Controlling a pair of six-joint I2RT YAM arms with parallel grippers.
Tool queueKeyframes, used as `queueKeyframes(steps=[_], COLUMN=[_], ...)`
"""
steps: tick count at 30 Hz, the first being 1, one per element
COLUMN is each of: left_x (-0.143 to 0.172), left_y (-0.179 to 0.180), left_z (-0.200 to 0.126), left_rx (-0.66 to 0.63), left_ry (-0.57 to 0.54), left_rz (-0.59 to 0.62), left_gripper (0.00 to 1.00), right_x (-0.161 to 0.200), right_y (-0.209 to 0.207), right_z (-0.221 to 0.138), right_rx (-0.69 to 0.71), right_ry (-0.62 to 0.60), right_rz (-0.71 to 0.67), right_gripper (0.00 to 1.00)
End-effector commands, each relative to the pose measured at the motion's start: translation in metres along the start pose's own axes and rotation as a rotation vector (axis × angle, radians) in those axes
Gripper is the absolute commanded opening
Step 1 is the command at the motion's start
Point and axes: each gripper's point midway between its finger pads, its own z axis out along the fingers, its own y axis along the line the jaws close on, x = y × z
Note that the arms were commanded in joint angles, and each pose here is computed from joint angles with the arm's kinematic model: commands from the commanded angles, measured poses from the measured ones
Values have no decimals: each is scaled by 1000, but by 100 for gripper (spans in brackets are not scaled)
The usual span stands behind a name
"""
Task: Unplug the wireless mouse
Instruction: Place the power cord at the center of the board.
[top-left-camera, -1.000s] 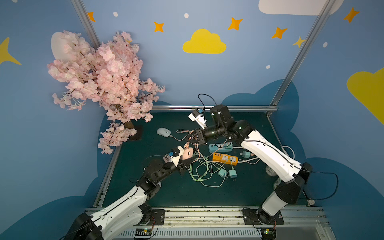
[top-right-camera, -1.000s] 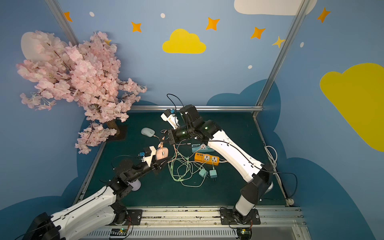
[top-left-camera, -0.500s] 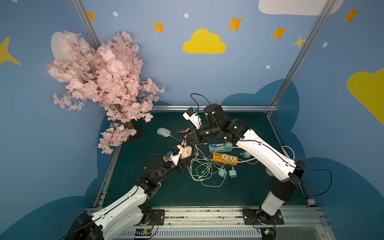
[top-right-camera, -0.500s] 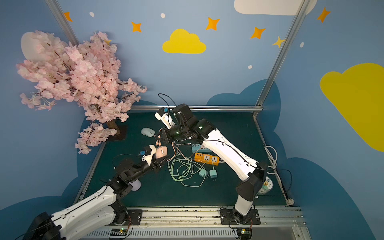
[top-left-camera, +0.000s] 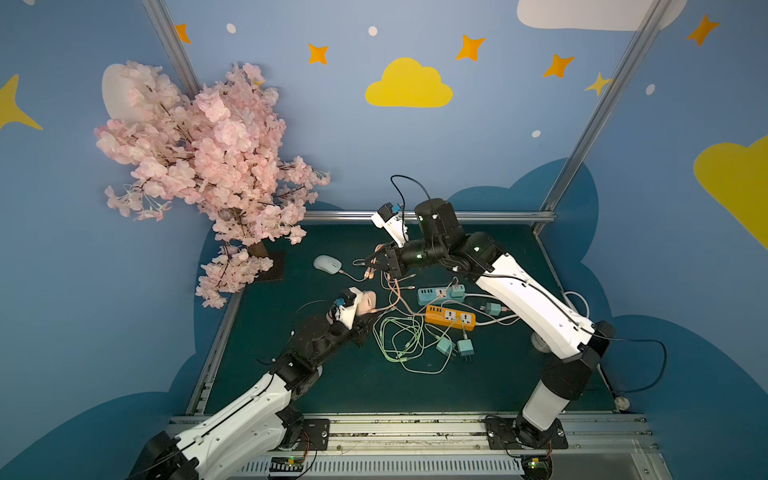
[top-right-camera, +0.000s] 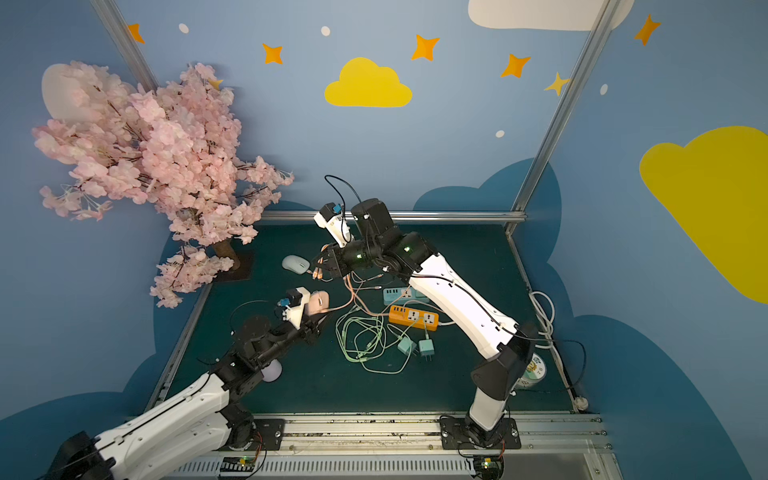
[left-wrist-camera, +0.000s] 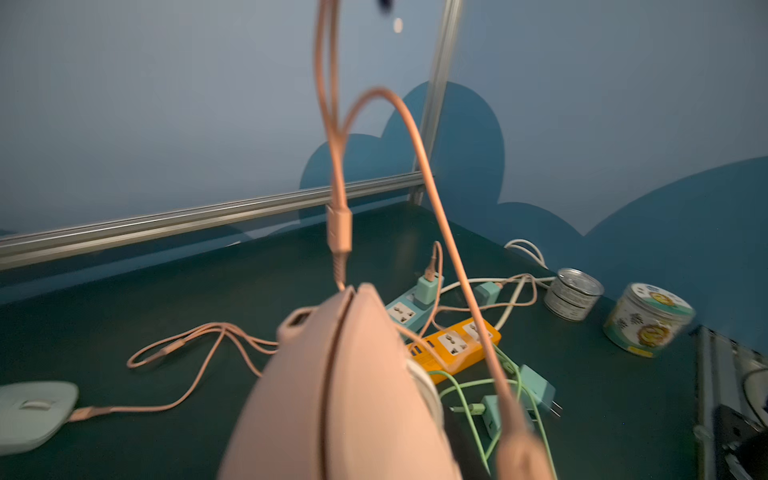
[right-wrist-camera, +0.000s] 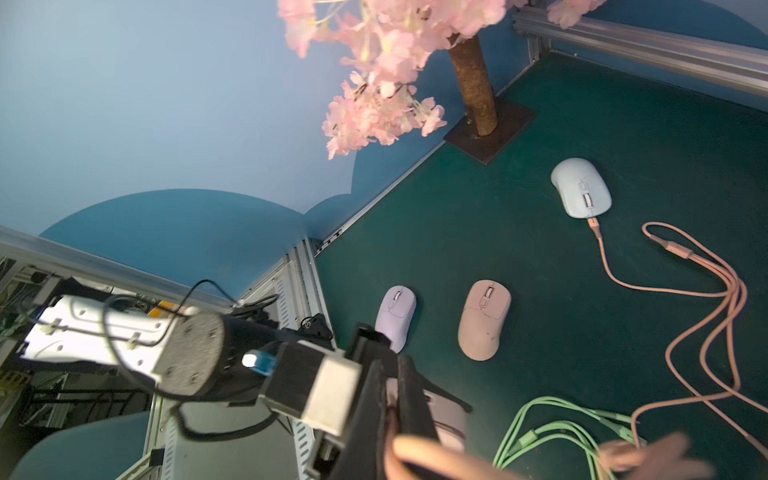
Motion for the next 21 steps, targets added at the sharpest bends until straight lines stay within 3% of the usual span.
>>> queueKeyframes(steps=[1, 4, 9, 14, 18, 19, 21], left_x=[-31, -39, -41, -42, -40, -38, -30], left_y=[36, 45, 49, 53, 57, 59, 63], left_z=[-33, -59, -80, -81, -72, -68, -55], left_rx=[-232, -284, -308, -331, -332, -332, -323], left_ry=[-93, -157, -169, -157, -121, -105, -54], left_rz=[-93, -118, -120, -91, -97, -109, -144], left_gripper=[21, 21, 24, 25, 25, 26, 27], right_x=[1, 9, 43, 71, 71, 68, 61], right_y=[-28, -56, -110, -127, -116, -113, -107], right_z=[37, 75, 132, 153, 136, 126, 101], right_rx=[-56, -67, -67, -61, -69, -61, -47], right_ry=[11, 42, 126, 161, 157, 146, 120], right_rz=[82, 154, 319, 401, 355, 333, 286], right_gripper=[0, 0, 0, 0, 54, 63, 65])
